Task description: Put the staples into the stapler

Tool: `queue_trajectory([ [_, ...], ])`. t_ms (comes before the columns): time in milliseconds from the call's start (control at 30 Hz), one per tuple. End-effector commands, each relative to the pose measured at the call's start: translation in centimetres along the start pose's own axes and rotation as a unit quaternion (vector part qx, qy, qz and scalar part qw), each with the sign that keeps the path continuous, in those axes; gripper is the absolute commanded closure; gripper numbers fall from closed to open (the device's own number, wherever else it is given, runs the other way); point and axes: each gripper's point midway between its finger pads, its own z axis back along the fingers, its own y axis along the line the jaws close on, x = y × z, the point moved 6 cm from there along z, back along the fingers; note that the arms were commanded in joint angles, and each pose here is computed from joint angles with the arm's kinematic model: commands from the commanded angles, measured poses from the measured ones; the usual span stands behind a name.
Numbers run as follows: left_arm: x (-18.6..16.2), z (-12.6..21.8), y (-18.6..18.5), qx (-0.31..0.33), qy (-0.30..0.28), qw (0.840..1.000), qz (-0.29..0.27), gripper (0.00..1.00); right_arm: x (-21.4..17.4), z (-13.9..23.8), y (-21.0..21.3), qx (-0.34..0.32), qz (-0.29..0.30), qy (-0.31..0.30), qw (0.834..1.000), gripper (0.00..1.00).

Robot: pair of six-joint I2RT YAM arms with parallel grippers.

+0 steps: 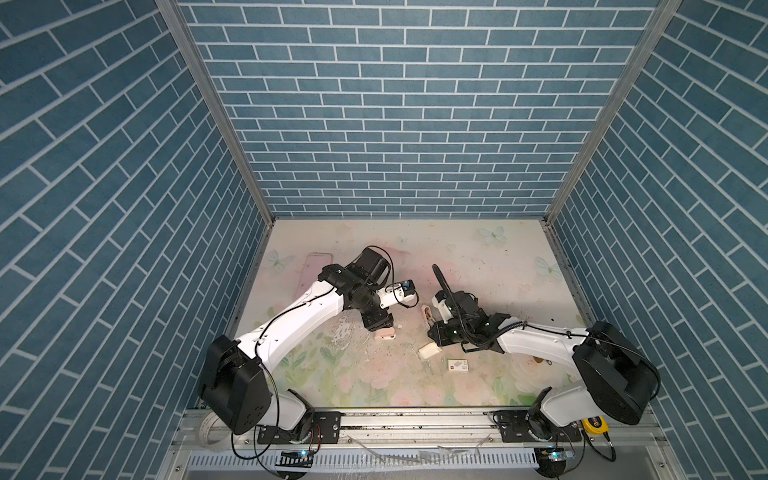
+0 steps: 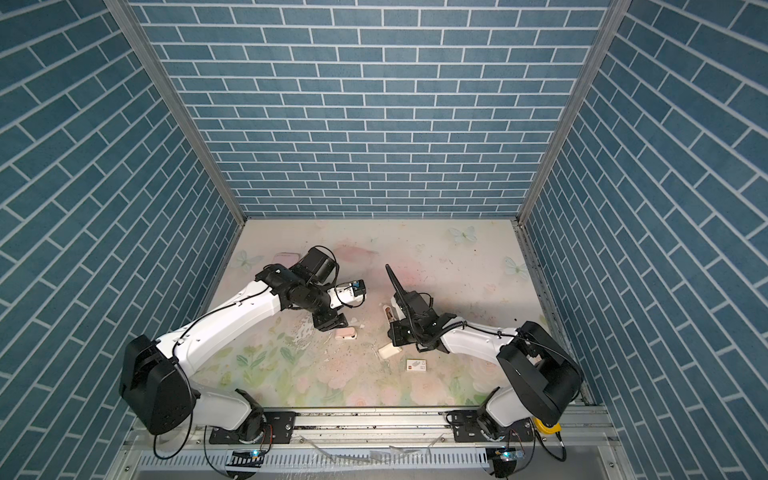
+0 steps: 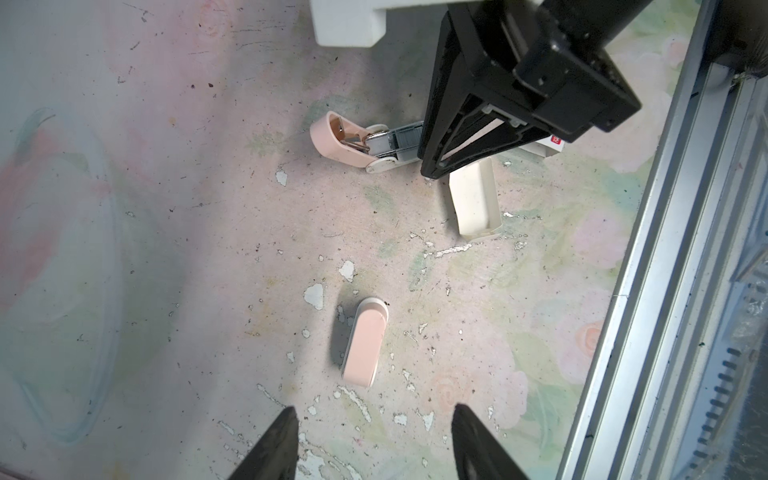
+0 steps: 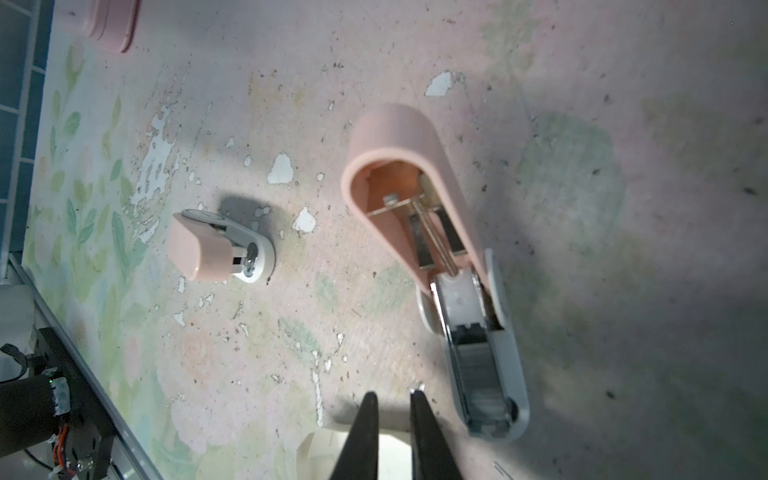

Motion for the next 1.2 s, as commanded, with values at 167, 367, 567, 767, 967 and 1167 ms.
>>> queue_trajectory([
  [167, 0.4, 0.7, 0.1, 0.002, -0.013, 1.0, 0.002, 0.39, 0.6, -0.9, -0.1, -0.022, 0.013, 0.013, 1.0, 0.83],
  [367, 0.3, 0.8, 0.0, 0.004, -0.013, 1.0, 0.001, 0.39, 0.3, -1.5, -0.8, -0.044, 0.018, 0.032, 0.998, 0.83],
  [567, 0.2, 0.8, 0.0, 0.004, -0.013, 1.0, 0.002, 0.39, 0.0, -1.4, -1.3, -0.063, 0.025, 0.039, 0.997, 0.83],
  [767, 0.1, 0.6, 0.0, 0.001, -0.011, 1.0, 0.004, 0.39, 0.2, -1.1, -2.0, -0.085, 0.033, 0.042, 0.995, 0.83],
  [967, 0.2, 0.4, -0.1, -0.005, -0.016, 1.0, 0.006, 0.38, 0.5, -1.2, -2.8, -0.102, 0.035, 0.048, 0.993, 0.83],
  [1167, 0.6, -0.3, 0.1, -0.013, -0.029, 0.999, 0.013, 0.31, 0.8, -0.8, -2.3, -0.081, 0.036, 0.041, 0.995, 0.82],
])
